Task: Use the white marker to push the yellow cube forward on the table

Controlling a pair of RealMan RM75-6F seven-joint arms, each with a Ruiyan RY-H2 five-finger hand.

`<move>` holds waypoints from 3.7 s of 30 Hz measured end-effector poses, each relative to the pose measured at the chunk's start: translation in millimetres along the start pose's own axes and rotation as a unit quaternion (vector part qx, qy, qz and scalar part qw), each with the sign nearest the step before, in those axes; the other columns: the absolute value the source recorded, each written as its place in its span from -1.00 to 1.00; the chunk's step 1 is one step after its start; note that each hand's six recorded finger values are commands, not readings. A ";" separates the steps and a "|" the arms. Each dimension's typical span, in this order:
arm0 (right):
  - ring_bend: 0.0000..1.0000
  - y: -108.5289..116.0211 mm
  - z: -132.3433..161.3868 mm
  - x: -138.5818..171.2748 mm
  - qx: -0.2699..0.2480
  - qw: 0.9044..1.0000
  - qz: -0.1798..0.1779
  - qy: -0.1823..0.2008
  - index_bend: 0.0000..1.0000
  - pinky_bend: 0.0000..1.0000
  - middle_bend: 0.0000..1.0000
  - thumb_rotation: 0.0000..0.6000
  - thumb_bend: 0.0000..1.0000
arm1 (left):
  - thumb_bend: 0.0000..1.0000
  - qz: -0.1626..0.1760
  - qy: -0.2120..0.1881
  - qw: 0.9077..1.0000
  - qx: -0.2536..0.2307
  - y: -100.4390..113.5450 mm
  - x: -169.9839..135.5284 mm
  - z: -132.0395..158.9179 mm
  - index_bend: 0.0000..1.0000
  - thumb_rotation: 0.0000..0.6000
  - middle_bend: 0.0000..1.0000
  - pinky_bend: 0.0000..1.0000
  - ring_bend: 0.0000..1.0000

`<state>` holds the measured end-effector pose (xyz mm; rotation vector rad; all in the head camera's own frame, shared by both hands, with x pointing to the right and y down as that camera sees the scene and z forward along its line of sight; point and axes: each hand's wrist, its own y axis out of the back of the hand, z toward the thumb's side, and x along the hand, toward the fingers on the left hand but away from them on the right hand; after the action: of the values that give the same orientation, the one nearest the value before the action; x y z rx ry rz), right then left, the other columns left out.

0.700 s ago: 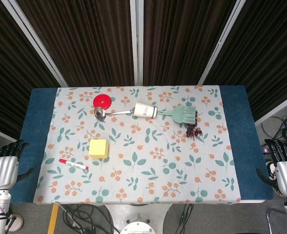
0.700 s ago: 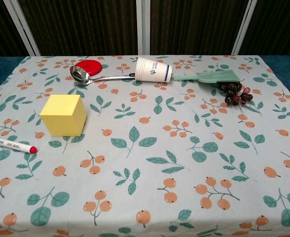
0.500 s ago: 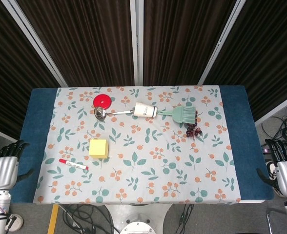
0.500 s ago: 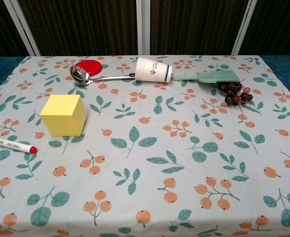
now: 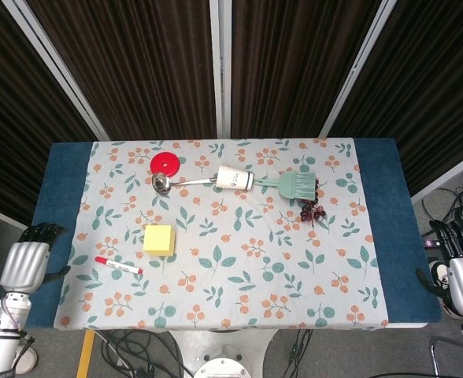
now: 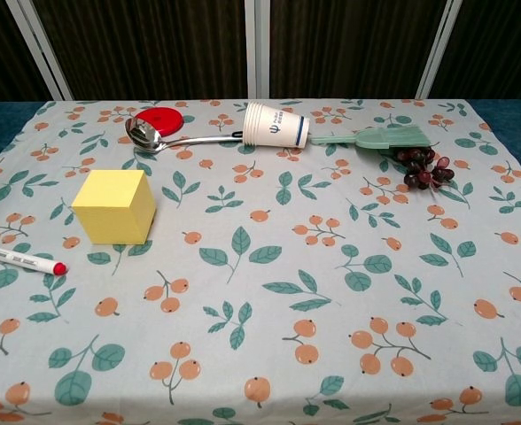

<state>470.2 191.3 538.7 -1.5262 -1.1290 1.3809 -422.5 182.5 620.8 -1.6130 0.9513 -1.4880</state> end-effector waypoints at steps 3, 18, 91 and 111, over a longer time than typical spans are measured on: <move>-1.00 1.4 0.2 -1.7 0.003 1.000 0.000 0.001 -1.00 -1.00 -0.82 1.00 -0.65 | -0.55 -0.015 -0.024 1.000 0.004 -8.6 14.4 8.7 -0.24 1.00 -0.20 -0.59 -0.59; -1.00 -0.2 0.9 -5.3 0.003 1.000 0.004 0.000 -1.00 -1.00 -0.81 1.00 -0.65 | -0.51 -0.100 -0.081 0.991 0.032 -71.6 59.4 51.4 -0.11 1.00 -0.04 -0.59 -0.47; -1.00 -4.8 -10.4 -3.5 -0.007 1.000 0.014 -0.020 -1.00 -1.00 -0.78 1.00 -0.65 | -0.24 -0.131 -0.075 0.980 0.133 -117.9 44.0 64.7 0.11 1.00 0.22 -0.59 -0.22; -1.00 -2.7 -7.7 -2.7 -0.013 1.000 0.013 -0.017 -1.00 -1.00 -0.77 1.00 -0.65 | -0.15 -0.102 -0.090 0.986 0.093 -107.3 45.4 49.8 0.24 1.00 0.34 -0.56 -0.12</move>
<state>477.4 189.7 543.0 -1.5457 -1.1554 1.4186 -366.0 192.8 733.6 -1.7109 0.5442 -1.4878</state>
